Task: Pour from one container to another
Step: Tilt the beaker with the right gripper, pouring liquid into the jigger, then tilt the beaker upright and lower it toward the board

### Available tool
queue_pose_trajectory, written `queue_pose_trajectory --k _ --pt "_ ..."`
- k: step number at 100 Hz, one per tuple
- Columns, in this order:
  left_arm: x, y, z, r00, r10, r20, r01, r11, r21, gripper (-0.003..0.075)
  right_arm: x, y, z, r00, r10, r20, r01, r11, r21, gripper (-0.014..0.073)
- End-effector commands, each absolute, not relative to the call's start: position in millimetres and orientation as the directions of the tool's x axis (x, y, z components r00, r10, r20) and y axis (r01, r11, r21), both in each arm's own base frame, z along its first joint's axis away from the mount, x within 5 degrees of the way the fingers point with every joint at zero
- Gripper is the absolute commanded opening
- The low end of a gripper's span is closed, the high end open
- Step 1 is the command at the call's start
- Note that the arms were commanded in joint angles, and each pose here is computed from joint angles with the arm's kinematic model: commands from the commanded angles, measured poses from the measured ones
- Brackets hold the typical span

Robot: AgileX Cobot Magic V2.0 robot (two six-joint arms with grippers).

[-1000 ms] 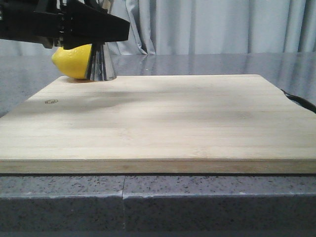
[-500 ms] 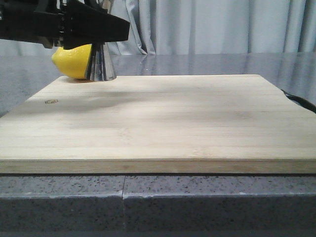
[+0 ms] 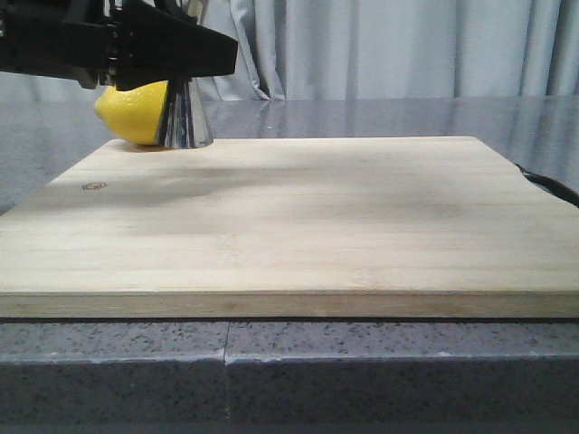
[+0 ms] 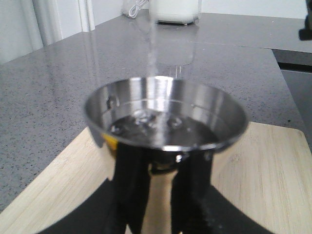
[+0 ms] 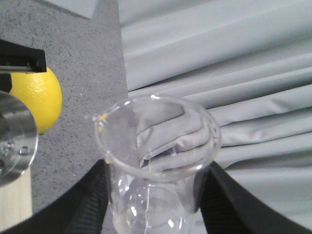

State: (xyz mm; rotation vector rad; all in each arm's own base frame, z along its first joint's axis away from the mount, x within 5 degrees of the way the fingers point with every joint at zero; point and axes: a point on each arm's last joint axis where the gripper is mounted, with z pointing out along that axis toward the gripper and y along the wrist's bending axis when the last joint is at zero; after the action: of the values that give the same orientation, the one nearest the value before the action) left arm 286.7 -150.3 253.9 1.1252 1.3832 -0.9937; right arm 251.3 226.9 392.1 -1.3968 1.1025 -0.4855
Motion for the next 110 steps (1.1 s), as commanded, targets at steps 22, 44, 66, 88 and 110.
queue_pose_trajectory --k 22,44,66,88,110 --pt "279 -153 286 0.045 -0.037 -0.998 0.983 0.179 0.038 0.0197 243 212 421 0.309 -0.675 -0.67 -0.412 0.54 -0.734 0.029" --pt "279 -153 286 0.045 -0.037 -0.998 0.983 0.179 0.038 0.0197 242 183 426 0.196 -0.515 -0.835 -0.432 0.719 -0.545 0.029" --pt "279 -153 286 0.045 -0.037 -0.998 0.983 0.179 0.038 0.0197 248 132 408 0.069 -0.378 -0.923 -0.394 0.84 -0.373 0.029" --pt "279 -153 286 0.045 -0.037 -0.998 0.983 0.179 0.038 0.0197 248 98 365 -0.006 -0.217 -0.976 -0.47 0.862 -0.189 0.029" --pt "279 -153 286 0.045 -0.037 -0.998 0.983 0.179 0.038 0.0197 247 76 323 -0.045 -0.169 -0.985 -0.548 0.828 -0.117 0.029"
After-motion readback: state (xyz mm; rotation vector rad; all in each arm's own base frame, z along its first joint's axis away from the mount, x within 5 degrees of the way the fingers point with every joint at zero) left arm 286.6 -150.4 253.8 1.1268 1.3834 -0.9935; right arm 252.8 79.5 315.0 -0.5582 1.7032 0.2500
